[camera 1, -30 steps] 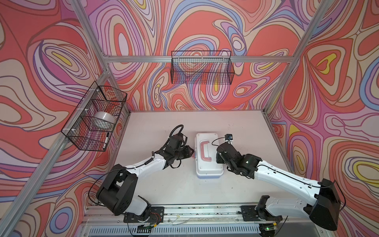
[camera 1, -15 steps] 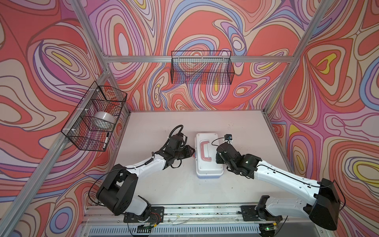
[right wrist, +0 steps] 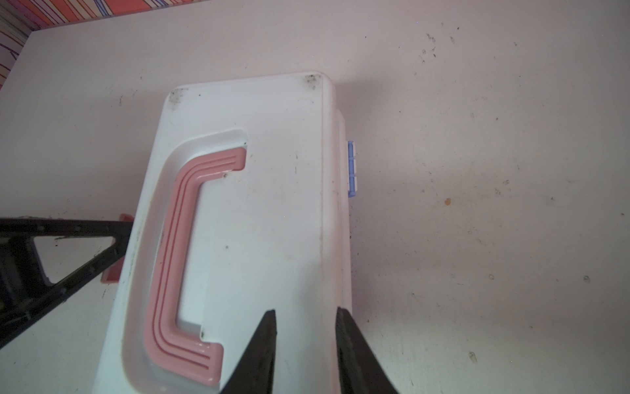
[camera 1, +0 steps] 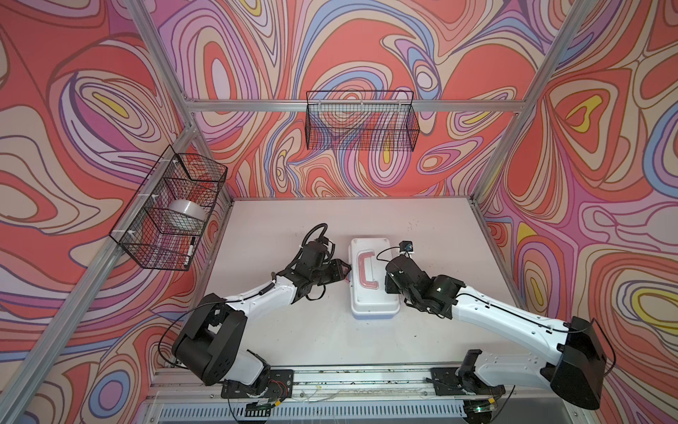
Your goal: Pack the tool kit
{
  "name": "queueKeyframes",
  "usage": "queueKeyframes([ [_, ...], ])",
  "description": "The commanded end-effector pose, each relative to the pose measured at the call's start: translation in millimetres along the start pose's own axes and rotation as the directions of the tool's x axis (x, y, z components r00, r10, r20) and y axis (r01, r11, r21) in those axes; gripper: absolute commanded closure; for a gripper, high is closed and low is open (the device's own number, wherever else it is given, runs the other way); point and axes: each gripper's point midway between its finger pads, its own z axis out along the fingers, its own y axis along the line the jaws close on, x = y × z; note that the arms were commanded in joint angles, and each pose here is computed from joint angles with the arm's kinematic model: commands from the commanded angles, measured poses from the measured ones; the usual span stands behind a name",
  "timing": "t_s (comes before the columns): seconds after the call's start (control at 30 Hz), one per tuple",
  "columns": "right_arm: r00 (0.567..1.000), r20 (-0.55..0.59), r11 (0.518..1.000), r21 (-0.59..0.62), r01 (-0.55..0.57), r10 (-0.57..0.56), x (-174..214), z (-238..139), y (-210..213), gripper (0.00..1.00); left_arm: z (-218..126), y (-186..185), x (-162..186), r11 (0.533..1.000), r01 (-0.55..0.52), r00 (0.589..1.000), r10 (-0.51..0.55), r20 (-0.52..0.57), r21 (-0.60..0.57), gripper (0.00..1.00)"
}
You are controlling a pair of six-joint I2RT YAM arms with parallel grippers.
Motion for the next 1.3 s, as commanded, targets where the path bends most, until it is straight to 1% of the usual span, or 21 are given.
queueKeyframes([
  [0.0, 1.000, -0.003, 1.000, 0.001, 0.002, -0.002, -0.5, 2.4, 0.2, 0.69, -4.7, -5.2, -0.2, 1.000, 0.005, 1.000, -0.006, 0.012, 0.025, 0.64],
  [0.3, 1.000, -0.006, 1.000, -0.006, 0.004, -0.004, 0.1, 2.8, 1.4, 0.69, -7.9, -6.5, -0.2, 0.999, 0.009, 1.000, -0.010, 0.021, 0.033, 0.65],
  [0.7, 1.000, -0.014, 1.000, -0.008, 0.014, -0.014, 2.6, 5.8, 3.0, 0.69, -3.3, -6.0, 5.5, 0.998, 0.031, 0.999, -0.032, 0.009, 0.055, 0.67],
  [1.27, 1.000, -0.019, 1.000, -0.013, 0.016, -0.016, 3.8, 7.1, 4.4, 0.69, -0.2, -13.4, 7.0, 0.996, 0.026, 1.000, -0.027, 0.008, 0.080, 0.66],
])
